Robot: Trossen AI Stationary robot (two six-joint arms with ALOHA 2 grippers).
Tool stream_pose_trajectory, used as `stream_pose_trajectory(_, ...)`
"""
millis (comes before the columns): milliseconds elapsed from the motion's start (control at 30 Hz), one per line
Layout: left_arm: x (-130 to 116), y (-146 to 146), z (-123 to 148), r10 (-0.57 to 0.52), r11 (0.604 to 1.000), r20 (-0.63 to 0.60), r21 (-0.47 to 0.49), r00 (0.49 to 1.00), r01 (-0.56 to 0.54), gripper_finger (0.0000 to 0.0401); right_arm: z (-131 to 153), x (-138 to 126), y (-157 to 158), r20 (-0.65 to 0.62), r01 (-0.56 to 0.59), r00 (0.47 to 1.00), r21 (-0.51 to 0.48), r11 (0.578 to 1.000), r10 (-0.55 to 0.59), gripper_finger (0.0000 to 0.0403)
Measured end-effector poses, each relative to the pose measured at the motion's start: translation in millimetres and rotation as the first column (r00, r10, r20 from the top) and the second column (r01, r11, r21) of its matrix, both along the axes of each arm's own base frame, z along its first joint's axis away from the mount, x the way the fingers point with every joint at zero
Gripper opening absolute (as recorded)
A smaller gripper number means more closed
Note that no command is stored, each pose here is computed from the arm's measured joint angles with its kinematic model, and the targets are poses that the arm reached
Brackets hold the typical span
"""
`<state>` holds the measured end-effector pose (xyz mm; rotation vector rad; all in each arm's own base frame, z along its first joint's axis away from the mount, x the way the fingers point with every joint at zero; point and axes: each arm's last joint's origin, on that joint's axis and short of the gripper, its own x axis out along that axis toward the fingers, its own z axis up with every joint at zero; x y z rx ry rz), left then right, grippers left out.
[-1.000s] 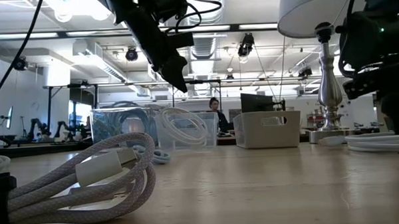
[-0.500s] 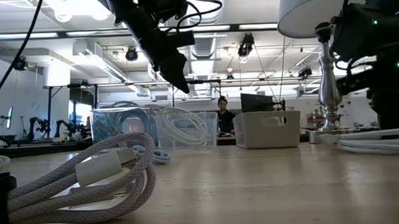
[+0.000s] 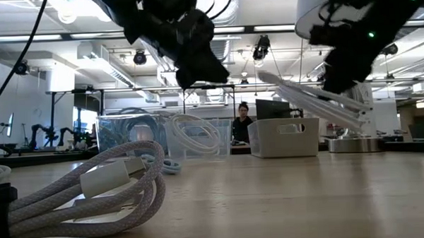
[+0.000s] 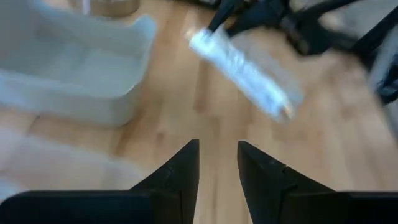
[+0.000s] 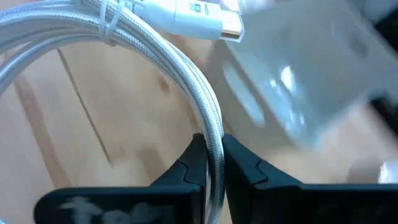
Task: Pick & Place USB Port
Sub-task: Put the white hdmi cable into the right transparent bin
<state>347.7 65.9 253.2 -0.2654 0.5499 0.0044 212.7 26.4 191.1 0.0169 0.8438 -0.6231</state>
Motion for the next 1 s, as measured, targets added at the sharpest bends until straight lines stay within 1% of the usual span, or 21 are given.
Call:
stream_pose_trajectory(100, 1.8, -0.4, 0.1, 0.011, 0.999, 0.06, -0.03, 0.998, -0.009, 0.0112, 4.1, 14.5, 2.6, 0.013, -0.067, 0.998, -0.058, 0.996, 0.068, 0.0024)
stream_pose_trajectory(233, 3.9, 0.6, 5.0, 0.042, 0.997, 0.091, -0.074, 0.995, -0.035, 0.0111, 2.7, 36.0, 6.8, -0.042, -0.135, 0.991, -0.124, 0.983, 0.131, 0.0024)
stream_pose_trajectory(300, 3.9, 0.6, 5.1, 0.063, 0.992, 0.085, -0.113, 0.994, -0.054, 0.011, 1.0, 47.3, 8.2, -0.08, -0.142, 0.988, -0.173, 0.975, 0.129, 0.0024)
stream_pose_trajectory(400, 3.6, -0.2, 4.4, 0.059, 0.987, 0.079, -0.156, 0.995, -0.046, 0.011, 1.7, 65.6, 9.8, -0.125, -0.136, 0.987, -0.269, 0.953, 0.105, 0.0023)
stream_pose_trajectory(533, 0.7, -1.4, -2.9, 0.055, 0.983, 0.032, -0.179, 0.998, -0.049, 0.011, 5.4, 87.8, 11.2, -0.158, -0.117, 0.986, -0.381, 0.917, 0.06, 0.0023)
stream_pose_trajectory(633, -0.3, -1.4, -5.2, 0.056, 0.982, 0.021, -0.181, 0.998, -0.051, 0.011, 5.5, 100.4, 8.6, -0.198, -0.119, 0.979, -0.393, 0.912, 0.042, 0.0024)
stream_pose_trajectory(767, -1.2, -1.7, -7.0, 0.056, 0.982, 0.002, -0.183, 0.998, -0.054, 0.011, 5.8, 113.0, 3.4, -0.229, -0.094, 0.973, -0.387, 0.917, 0.003, 0.0024)
stream_pose_trajectory(867, -2.6, -2.1, -9.3, 0.054, 0.982, -0.025, -0.182, 0.998, -0.058, 0.011, 6.1, 117.6, 0.9, -0.261, -0.089, 0.965, -0.385, 0.918, -0.016, 0.0024)
stream_pose_trajectory(933, -3.5, -1.9, -10.8, 0.055, 0.985, -0.041, -0.161, 0.998, -0.061, 0.011, 6.6, 120.7, 1.1, -0.266, -0.09, 0.964, -0.385, 0.919, -0.018, 0.0024)
stream_pose_trajectory(1000, -4.4, -0.9, -12.3, 0.079, 0.989, -0.058, -0.121, 0.995, -0.085, 0.011, 8.1, 120.9, 1.5, -0.273, -0.093, 0.962, -0.386, 0.918, -0.017, 0.0024)
